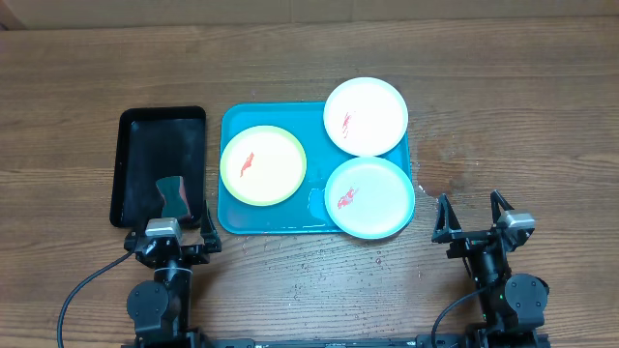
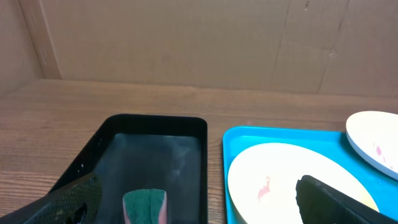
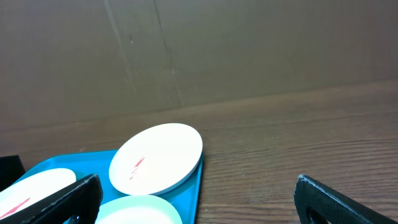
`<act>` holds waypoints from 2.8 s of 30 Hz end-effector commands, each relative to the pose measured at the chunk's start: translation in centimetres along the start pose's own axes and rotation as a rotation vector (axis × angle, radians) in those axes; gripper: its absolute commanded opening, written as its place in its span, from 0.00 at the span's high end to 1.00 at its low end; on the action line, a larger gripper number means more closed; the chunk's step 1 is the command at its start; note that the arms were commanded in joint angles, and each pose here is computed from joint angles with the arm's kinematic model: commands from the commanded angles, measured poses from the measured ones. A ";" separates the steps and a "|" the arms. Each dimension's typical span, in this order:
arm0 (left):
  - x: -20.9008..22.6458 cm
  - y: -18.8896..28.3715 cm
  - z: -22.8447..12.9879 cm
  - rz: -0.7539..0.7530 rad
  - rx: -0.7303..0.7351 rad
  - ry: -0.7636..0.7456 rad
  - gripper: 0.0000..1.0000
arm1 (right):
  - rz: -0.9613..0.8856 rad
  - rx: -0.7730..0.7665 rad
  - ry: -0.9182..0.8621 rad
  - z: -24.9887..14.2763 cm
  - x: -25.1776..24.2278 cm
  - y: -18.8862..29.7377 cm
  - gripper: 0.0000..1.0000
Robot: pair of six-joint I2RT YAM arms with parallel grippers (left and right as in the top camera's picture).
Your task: Clean dirty plates on tray and stack at the side
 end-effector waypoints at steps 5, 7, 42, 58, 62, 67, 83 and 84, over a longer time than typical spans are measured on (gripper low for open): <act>-0.1 0.0 -0.1 -0.003 -0.005 -0.016 0.00 | 0.003 -0.004 0.001 -0.2 0.0 0.0 0.00; -0.1 0.0 -0.1 -0.003 -0.005 -0.016 0.00 | 0.003 -0.005 0.001 -0.2 0.0 0.0 0.00; -0.1 0.0 -0.1 -0.003 -0.005 -0.016 0.00 | -0.072 0.000 0.026 -0.3 -0.8 0.0 0.00; -0.4 0.2 0.7 -0.018 -0.025 0.097 0.00 | -0.030 -0.004 -0.036 -0.2 -0.4 0.0 0.00; -0.5 0.8 1.5 0.006 0.022 0.102 0.00 | -0.031 0.037 -0.063 0.2 -0.3 0.3 0.00; -1.2 1.3 4.2 0.026 0.081 0.069 0.00 | -0.033 0.120 -0.068 1.6 -0.4 0.2 0.00; -2.0 -2.1 8.1 0.191 0.650 0.113 0.00 | -0.038 0.594 -0.097 6.5 -0.7 -4.2 0.00; -2.0 -2.3 8.0 0.202 0.688 0.115 0.00 | -0.027 0.616 -0.102 6.6 -0.6 -4.5 0.00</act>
Point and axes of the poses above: each gripper's point midway between its finger pads, its own y axis back along the fingers, its own x axis along the line the jaws close on, z = x × y, the point moved 6 cm from there along y, back along the fingers, and after that the axes turned 12 degrees about y, right-handed, at the moved point
